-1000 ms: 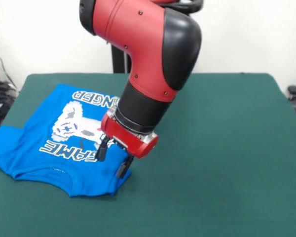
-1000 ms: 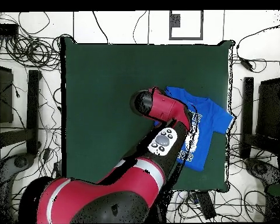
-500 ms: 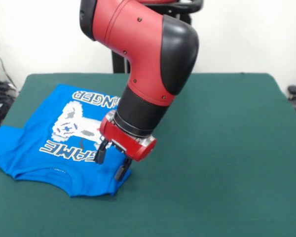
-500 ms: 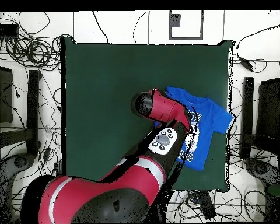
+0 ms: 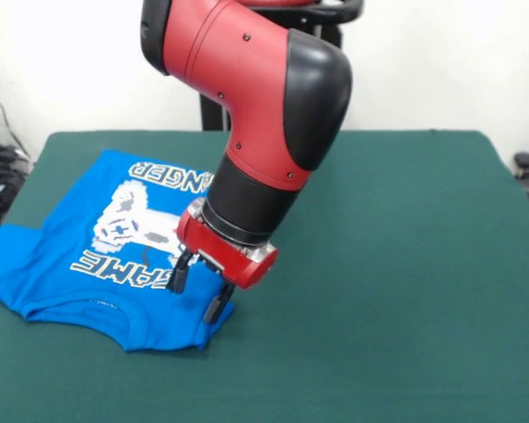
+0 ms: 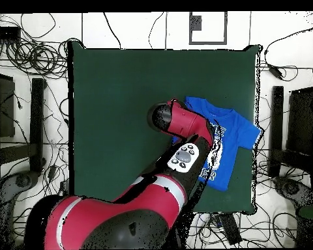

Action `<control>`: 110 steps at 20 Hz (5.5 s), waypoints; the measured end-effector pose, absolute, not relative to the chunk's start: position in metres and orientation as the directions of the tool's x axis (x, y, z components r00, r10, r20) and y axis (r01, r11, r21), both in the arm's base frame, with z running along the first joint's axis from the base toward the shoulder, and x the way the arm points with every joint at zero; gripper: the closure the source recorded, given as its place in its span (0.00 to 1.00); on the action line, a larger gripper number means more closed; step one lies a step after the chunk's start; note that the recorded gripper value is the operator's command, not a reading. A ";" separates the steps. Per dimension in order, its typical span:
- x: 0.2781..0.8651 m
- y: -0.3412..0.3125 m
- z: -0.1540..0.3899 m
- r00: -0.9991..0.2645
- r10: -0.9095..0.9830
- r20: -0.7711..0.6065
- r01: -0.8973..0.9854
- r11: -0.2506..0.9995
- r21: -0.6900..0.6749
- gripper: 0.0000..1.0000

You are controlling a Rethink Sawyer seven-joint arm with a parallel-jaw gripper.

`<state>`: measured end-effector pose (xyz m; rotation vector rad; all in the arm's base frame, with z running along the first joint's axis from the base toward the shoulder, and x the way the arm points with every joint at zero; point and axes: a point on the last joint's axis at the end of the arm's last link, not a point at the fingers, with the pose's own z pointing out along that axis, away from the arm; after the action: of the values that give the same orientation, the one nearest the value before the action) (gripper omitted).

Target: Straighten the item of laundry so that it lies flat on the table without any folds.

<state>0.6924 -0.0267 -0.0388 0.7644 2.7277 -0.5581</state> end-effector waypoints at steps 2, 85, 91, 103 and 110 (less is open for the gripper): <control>0.692 -0.027 -0.040 -0.829 0.445 -0.338 0.542 0.789 -0.291 0.00; 0.699 -0.010 -0.057 -0.791 0.474 -0.387 0.590 0.759 -0.276 0.00; 0.699 -0.008 -0.057 -0.779 0.486 -0.397 0.606 0.747 -0.275 0.00; 0.699 -0.007 -0.058 -0.774 0.486 -0.406 0.612 0.739 -0.281 0.00; 0.698 -0.004 -0.058 -0.778 0.475 -0.412 0.607 0.739 -0.293 0.00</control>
<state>0.6977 -0.0041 -0.0580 0.8423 2.6305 -0.6006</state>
